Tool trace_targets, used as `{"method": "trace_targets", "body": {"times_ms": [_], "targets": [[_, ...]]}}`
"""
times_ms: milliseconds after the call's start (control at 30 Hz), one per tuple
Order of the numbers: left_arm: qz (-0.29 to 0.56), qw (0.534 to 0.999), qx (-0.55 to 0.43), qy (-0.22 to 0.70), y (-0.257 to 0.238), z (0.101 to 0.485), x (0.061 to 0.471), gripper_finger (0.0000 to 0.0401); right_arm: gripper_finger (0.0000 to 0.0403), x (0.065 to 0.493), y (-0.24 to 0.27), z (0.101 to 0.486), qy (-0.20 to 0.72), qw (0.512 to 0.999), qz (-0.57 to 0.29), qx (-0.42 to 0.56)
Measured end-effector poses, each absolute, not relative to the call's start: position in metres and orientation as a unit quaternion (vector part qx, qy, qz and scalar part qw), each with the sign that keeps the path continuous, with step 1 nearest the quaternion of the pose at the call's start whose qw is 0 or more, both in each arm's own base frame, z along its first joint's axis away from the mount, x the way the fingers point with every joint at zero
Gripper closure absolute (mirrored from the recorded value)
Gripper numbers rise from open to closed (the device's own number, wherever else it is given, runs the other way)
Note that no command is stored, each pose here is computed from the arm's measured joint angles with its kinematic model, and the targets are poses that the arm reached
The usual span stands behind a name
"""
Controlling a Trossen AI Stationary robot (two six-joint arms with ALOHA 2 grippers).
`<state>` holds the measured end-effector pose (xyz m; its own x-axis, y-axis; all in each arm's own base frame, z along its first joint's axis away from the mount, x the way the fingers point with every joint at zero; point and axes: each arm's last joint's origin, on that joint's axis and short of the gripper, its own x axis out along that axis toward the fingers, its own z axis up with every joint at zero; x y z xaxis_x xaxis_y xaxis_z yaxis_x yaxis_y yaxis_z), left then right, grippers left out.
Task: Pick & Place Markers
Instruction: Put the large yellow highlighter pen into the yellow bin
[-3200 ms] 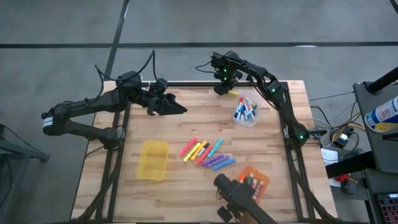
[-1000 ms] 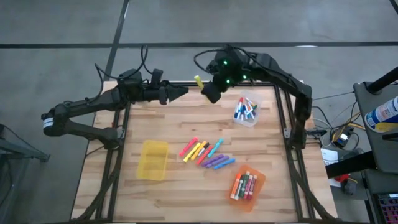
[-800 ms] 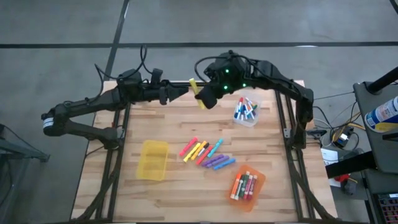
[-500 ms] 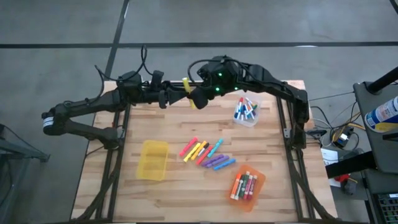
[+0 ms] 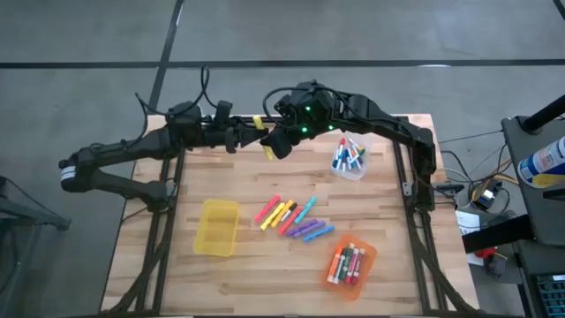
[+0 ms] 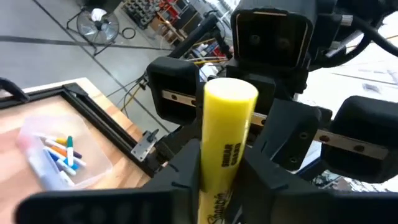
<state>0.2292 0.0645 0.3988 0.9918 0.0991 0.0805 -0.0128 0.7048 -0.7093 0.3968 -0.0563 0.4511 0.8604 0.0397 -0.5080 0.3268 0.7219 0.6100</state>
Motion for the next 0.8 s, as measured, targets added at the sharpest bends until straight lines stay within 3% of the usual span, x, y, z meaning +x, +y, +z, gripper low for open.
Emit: {"method": "trace_targets", "body": {"times_ms": [67, 200, 467, 633, 800], "targets": [[0.032, 0.922, -0.381, -0.061, 0.065, 0.400, 0.229, 0.0345, 0.0347, 0.397, -0.056, 0.451, 0.252, 0.894, -0.075, 0.364], [0.035, 0.922, -0.382, -0.060, 0.066, 0.399, 0.229, 0.0348, 0.0330, 0.397, -0.056, 0.451, 0.252, 0.895, -0.075, 0.361], [0.036, 0.915, -0.396, -0.072, 0.069, 0.405, 0.217, 0.0336, 0.0233, 0.394, -0.041, 0.444, 0.307, 0.885, -0.051, 0.347], [0.050, 0.902, -0.430, 0.009, 0.062, 0.397, 0.195, 0.0333, 0.0196, 0.388, -0.028, 0.438, 0.351, 0.871, -0.051, 0.341], [0.094, 0.866, -0.480, 0.103, 0.053, 0.382, 0.171, 0.0334, 0.0188, 0.388, -0.019, 0.438, 0.352, 0.874, -0.056, 0.331]]}}
